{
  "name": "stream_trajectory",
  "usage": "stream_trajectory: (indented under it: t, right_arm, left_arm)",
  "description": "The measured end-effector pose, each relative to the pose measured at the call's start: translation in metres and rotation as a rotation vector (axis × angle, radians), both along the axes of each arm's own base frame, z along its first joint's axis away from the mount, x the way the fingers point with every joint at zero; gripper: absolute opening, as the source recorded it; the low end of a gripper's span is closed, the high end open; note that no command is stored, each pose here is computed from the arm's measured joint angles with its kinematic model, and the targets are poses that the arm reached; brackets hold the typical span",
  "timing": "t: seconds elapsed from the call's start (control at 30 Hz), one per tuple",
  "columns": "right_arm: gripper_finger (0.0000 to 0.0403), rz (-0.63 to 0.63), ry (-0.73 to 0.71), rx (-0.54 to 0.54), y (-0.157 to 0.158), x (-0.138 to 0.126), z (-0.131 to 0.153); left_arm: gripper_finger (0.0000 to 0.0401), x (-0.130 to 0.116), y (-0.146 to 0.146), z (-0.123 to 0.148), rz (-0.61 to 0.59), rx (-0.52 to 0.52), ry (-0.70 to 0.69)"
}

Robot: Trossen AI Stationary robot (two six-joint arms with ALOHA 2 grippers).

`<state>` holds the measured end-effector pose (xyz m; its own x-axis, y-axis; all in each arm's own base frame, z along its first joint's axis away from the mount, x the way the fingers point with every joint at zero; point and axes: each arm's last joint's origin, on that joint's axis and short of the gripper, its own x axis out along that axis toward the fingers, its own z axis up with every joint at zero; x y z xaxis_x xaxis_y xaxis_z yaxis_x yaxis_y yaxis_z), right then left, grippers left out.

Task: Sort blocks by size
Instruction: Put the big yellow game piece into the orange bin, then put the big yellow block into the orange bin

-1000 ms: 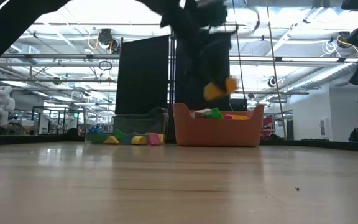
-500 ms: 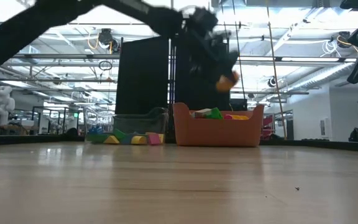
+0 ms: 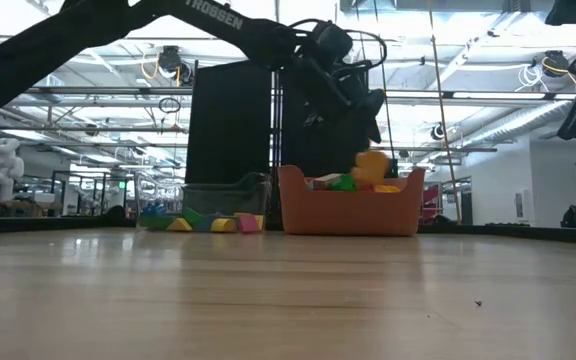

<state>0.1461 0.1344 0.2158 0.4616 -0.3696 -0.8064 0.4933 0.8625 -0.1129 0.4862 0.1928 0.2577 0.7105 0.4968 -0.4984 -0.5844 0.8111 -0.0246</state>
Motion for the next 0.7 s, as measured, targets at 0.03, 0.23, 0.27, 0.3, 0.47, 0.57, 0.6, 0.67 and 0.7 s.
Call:
stream_trajectory:
  t: [0.03, 0.23, 0.27, 0.3, 0.47, 0.57, 0.6, 0.67, 0.7]
  right_arm:
    - [0.0153, 0.000, 0.000, 0.000, 0.000, 0.000, 0.000]
    - [0.0205, -0.111, 0.063, 0.016, -0.009, -0.003, -0.001]
    - [0.0208, -0.171, 0.103, 0.032, -0.013, -0.004, -0.001]
    - [0.0208, -0.229, 0.151, 0.047, -0.017, -0.007, -0.002]
    - [0.0182, -0.478, 0.352, 0.077, -0.029, -0.020, 0.006]
    - [0.0128, -0.660, 0.455, 0.120, -0.035, -0.024, 0.009]
    - [0.0103, -0.695, 0.462, 0.140, -0.035, -0.024, 0.009]
    - [0.0046, -0.737, 0.436, 0.176, -0.034, -0.022, 0.008]
    - [0.0024, -0.755, 0.409, 0.201, -0.032, -0.020, 0.007]
  left_arm:
    - [0.0336, 0.000, 0.000, 0.000, 0.001, 0.000, -0.002]
    - [0.0337, -0.007, -0.001, 0.016, 0.039, -0.104, -0.080]
    - [0.0338, -0.011, -0.004, 0.026, 0.024, -0.130, -0.086]
    - [0.0338, -0.014, -0.008, 0.039, 0.011, -0.139, -0.107]
    - [0.0338, -0.043, -0.023, 0.104, -0.013, -0.112, -0.184]
    - [0.0338, -0.066, -0.029, 0.138, -0.027, -0.060, -0.214]
    - [0.0338, -0.075, -0.031, 0.151, -0.031, -0.036, -0.237]
    - [0.0338, -0.090, -0.035, 0.170, -0.042, 0.008, -0.246]
    - [0.0338, -0.098, -0.037, 0.179, -0.047, 0.032, -0.252]
